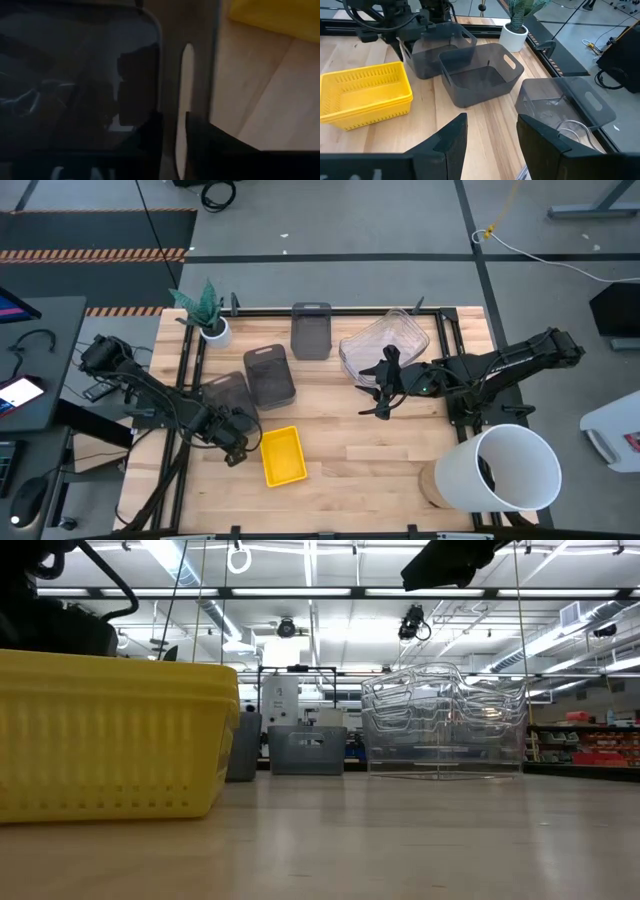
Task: Stack baskets by color
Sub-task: Stack the bottom black bin on top of the middle black bin
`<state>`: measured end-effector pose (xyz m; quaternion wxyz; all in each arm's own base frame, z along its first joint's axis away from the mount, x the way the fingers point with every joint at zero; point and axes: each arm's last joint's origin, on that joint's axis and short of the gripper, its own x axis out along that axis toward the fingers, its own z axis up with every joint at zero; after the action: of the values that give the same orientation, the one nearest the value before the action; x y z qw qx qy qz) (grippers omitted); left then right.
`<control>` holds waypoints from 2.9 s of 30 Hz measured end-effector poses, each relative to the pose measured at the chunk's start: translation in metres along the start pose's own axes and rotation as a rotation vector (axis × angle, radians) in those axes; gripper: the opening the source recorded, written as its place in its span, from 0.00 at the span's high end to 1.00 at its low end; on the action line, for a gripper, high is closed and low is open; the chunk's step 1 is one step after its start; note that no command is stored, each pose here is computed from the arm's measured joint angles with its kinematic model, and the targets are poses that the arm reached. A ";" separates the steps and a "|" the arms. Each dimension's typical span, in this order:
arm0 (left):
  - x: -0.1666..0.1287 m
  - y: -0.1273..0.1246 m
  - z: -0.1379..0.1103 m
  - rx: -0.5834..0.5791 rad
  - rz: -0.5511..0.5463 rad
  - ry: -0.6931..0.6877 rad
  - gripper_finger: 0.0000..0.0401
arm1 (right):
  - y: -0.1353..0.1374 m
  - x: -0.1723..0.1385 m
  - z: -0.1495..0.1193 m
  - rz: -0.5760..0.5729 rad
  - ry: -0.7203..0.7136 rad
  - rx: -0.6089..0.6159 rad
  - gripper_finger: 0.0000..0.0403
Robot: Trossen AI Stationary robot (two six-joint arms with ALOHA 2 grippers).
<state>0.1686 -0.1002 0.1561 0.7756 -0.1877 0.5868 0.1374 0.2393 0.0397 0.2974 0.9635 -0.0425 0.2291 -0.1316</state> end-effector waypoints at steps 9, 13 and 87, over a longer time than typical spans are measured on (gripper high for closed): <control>0.000 0.000 0.000 -0.011 -0.003 0.009 0.98 | 0.000 0.000 0.000 0.000 -0.003 0.002 0.56; -0.003 -0.001 0.000 -0.013 0.001 0.027 0.99 | 0.000 0.000 0.000 0.000 -0.004 0.002 0.56; -0.026 0.002 0.153 0.166 0.147 0.022 0.96 | 0.007 0.010 0.002 0.054 -0.029 -0.039 0.56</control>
<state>0.2920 -0.0294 0.2177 0.7699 -0.0807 0.6167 0.1430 0.2502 0.0435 0.2943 0.9690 -0.0568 0.2187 -0.1002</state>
